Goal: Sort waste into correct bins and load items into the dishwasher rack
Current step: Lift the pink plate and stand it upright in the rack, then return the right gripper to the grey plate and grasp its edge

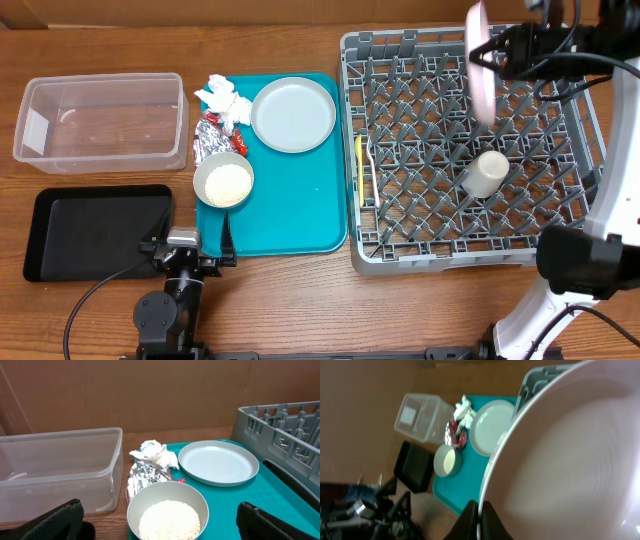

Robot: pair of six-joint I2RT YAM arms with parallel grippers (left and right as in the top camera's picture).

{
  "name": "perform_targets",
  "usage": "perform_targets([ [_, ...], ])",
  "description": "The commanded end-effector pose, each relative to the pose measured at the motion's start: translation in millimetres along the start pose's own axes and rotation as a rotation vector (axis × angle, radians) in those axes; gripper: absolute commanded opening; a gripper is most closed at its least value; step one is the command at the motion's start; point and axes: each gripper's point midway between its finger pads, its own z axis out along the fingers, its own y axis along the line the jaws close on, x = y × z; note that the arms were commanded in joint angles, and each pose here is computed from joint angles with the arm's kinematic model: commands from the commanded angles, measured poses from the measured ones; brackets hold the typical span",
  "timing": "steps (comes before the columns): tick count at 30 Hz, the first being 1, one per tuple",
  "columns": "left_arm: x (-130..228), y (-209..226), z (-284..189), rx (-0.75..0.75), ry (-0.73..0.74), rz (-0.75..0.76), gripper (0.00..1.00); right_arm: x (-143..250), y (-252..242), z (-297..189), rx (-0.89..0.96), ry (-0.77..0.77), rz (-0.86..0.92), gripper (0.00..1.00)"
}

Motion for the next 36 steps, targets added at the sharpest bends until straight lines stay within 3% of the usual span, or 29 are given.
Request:
perform_targets([
  [1,-0.3,0.9,-0.5,-0.001,-0.006,0.012,1.0,15.1,-16.6,26.9,-0.078,0.064,-0.141,0.04],
  [7,-0.2,0.9,-0.5,-0.001,-0.005,0.012,1.0,25.6,-57.9,61.2,-0.081,0.083,-0.181,0.04],
  [16,-0.3,0.9,-0.5,-0.001,-0.006,0.012,1.0,16.4,-83.2,56.4,-0.026,0.037,-0.203,0.04],
  [36,-0.3,0.8,-0.5,0.0,-0.006,0.012,1.0,12.6,-89.6,63.4,-0.091,0.013,-0.097,0.04],
])
